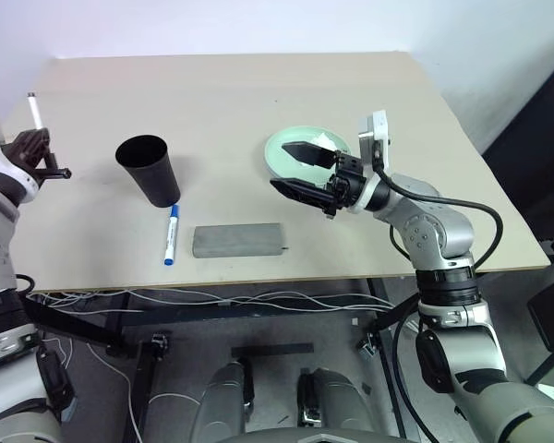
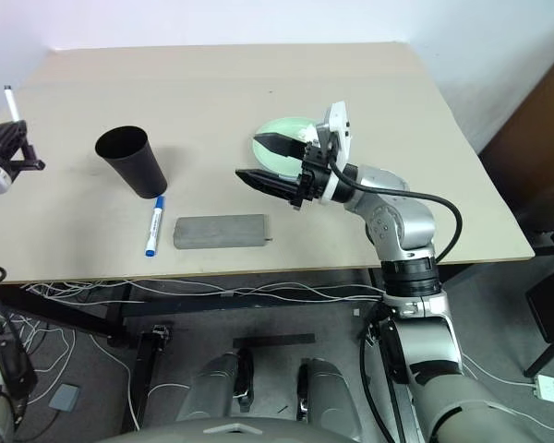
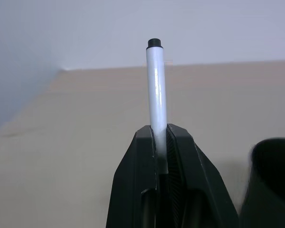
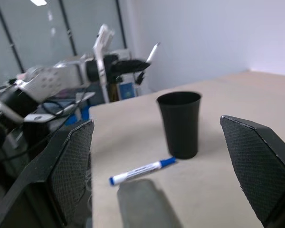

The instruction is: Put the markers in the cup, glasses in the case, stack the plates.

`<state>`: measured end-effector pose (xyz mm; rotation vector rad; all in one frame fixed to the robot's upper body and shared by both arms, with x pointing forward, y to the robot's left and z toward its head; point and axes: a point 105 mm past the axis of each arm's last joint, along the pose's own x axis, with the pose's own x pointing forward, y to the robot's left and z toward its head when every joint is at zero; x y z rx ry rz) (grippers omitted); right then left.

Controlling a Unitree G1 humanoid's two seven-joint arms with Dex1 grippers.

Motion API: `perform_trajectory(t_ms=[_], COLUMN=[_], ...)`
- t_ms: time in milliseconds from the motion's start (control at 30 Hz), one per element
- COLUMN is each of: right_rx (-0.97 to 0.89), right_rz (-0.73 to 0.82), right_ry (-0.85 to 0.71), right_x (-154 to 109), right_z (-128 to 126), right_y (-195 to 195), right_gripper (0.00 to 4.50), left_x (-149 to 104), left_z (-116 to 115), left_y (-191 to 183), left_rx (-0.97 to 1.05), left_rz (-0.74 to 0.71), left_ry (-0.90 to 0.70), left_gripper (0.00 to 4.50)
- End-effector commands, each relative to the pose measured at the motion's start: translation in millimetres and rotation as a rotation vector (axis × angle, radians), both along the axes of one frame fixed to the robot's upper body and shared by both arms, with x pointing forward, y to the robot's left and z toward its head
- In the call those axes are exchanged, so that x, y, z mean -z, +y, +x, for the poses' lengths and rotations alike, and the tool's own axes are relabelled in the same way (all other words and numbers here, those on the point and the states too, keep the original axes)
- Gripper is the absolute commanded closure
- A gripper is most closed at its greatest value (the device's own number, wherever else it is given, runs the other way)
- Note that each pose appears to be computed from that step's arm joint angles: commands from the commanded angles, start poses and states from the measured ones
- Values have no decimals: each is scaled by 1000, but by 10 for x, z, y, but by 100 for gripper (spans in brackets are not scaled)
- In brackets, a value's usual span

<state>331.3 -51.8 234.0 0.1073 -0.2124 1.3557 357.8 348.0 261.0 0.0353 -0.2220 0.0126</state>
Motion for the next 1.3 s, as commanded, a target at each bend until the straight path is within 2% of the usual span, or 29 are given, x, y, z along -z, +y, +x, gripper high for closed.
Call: perform_trajectory(t_ms=[33,367,600,833,1233,1300], right_rx=[-16,36,80,108,124,127], right_rz=[3,-16,-35,-52,-79,-80], right_ry=[-87,-91,-99,-108,-116,-117], right_x=[-118,-67,-48,-52,-40,-37], right_z=[-98,-70,-40,-37,-39,-33], right_y=[20,63,33,-31,-75,-77], right_gripper=[0,0,0,0,0,0], left_x=[-284,-557,-340,-120,40,56], left_z=[16,222,389,495,557,561], left_y=[-207,-639,-853,-791,-812,-813], left_rx=[118,316,408,383,396,396], left_rz=[66,84,93,69,60,62], left_ry=[-147,-309,-306,-263,-223,-214], left_gripper=[449,449,449,449,449,379])
